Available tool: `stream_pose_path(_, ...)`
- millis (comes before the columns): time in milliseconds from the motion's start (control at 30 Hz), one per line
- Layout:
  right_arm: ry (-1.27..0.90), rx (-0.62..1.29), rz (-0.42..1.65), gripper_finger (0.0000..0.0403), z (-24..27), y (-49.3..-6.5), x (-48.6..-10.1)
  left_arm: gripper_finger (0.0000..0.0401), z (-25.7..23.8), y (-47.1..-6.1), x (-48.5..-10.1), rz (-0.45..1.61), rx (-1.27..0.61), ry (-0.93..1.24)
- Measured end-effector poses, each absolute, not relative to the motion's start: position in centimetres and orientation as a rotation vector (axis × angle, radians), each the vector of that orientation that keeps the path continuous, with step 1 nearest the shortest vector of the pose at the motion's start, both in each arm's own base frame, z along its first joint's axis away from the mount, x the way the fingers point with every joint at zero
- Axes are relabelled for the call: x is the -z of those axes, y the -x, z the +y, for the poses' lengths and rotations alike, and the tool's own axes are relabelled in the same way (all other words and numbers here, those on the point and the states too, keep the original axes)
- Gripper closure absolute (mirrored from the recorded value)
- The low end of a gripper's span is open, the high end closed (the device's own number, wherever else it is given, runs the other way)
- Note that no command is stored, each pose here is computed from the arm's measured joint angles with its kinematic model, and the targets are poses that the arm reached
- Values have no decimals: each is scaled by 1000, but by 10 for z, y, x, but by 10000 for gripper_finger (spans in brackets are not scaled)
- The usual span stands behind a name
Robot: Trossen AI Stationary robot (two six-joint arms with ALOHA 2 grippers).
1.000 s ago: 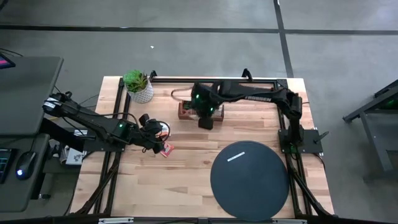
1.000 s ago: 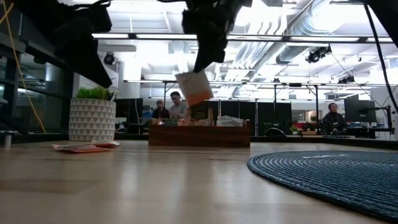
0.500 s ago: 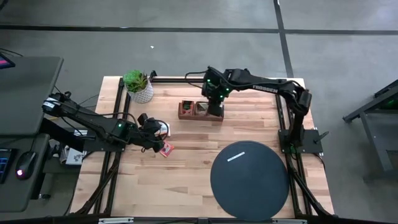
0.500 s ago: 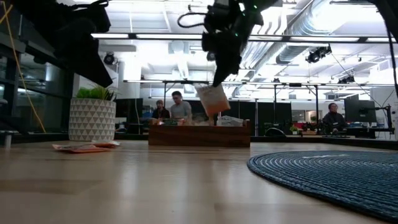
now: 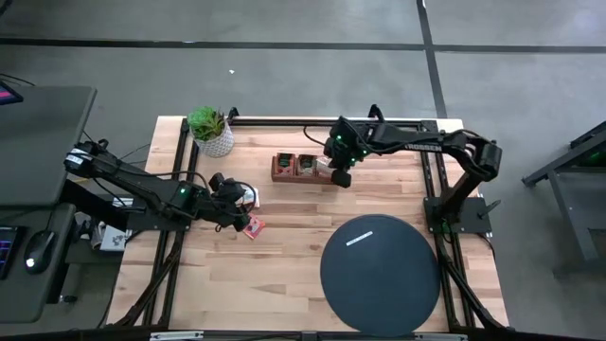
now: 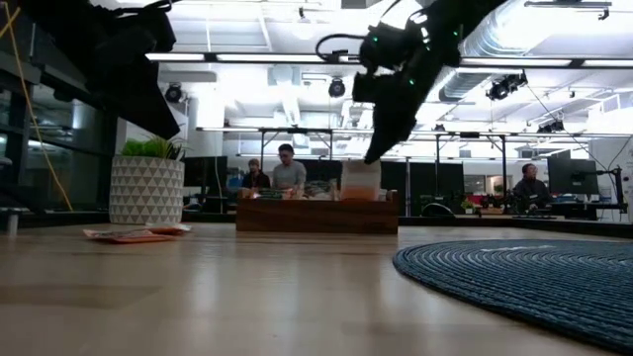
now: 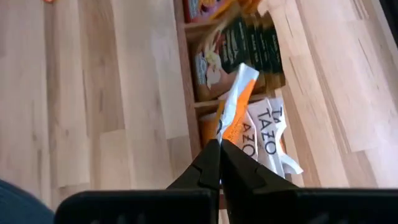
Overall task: Pick & Place Tea
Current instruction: Put the white orange tea sachet into the right section of the wooden organizer
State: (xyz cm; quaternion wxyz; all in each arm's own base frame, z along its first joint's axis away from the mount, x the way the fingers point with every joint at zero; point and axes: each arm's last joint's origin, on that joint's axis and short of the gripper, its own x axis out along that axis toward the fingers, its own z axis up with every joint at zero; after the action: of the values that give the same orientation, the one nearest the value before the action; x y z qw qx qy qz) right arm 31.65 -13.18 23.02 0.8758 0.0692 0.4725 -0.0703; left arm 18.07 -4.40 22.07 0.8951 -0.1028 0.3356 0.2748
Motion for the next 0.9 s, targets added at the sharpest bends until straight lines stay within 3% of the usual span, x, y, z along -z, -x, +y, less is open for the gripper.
stream_pose_path(233,-97,188,1009,403,-133,-308,-212,178,-44,-181,-221,687,-580,242)
stream_pose_path(900,59,267,1005,403,-144,-308,-215,178,-44,-181,-221,686,-581,262)
